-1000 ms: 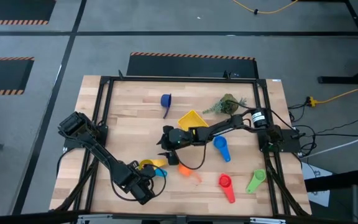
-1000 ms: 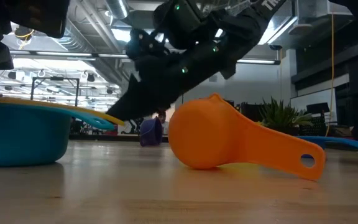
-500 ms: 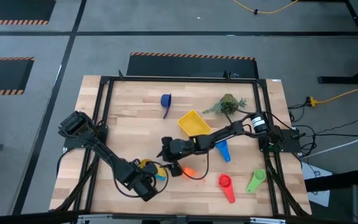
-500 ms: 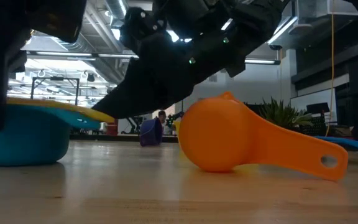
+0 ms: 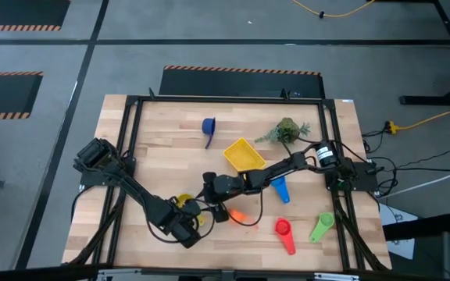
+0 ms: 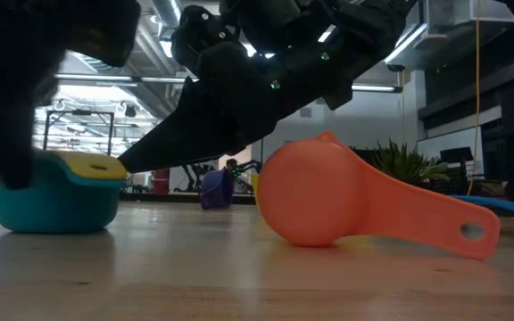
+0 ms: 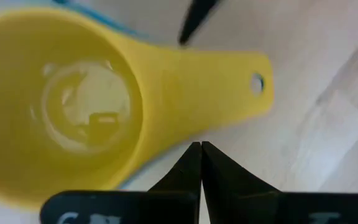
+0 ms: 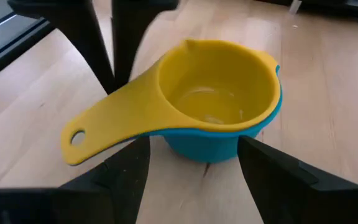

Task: Nest measuring cups in basket
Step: Stack the yellow measuring cup on top of the light blue measuring cup, then stack the dark blue measuring cup on top of the yellow measuring cup

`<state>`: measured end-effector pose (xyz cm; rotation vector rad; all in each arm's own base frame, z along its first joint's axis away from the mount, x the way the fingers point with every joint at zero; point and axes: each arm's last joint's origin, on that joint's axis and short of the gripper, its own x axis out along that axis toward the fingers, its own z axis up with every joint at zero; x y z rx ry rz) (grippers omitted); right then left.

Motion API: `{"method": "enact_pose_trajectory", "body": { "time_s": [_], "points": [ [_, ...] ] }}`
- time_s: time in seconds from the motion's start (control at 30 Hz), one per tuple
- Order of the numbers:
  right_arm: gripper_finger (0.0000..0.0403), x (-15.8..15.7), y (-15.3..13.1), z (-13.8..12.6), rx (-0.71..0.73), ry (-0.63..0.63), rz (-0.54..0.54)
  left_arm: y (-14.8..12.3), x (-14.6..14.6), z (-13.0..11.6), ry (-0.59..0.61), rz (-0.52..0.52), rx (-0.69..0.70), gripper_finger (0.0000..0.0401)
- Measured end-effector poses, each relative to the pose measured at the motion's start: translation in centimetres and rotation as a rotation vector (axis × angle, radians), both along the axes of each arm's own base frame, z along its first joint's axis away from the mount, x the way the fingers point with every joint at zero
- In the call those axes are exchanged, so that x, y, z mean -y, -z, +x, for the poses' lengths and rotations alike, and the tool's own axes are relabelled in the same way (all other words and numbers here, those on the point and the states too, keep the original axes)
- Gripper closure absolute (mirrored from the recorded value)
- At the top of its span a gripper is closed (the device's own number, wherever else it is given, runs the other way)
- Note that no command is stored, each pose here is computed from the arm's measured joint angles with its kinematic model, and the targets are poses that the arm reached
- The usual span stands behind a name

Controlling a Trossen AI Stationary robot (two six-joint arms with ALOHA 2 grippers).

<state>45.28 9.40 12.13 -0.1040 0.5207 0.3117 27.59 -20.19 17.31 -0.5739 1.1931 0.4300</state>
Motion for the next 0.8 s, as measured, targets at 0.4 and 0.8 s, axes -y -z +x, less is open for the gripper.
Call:
{"method": "enact_pose_trajectory", "body": {
  "time_s": [0.4, 0.8],
  "points": [
    [0.0155, 0.7, -2.9, 1.7, -0.117, -0.005, -0.062, -5.4, -0.1, -2.1, 0.144, -0.034, 0.148, 0.0396],
    [0.0155, 5.1, -8.6, 2.4, -0.292, -0.019, -0.207, -12.4, -4.1, -4.5, 0.207, 0.139, 0.42, 0.0395]
  ]
}}
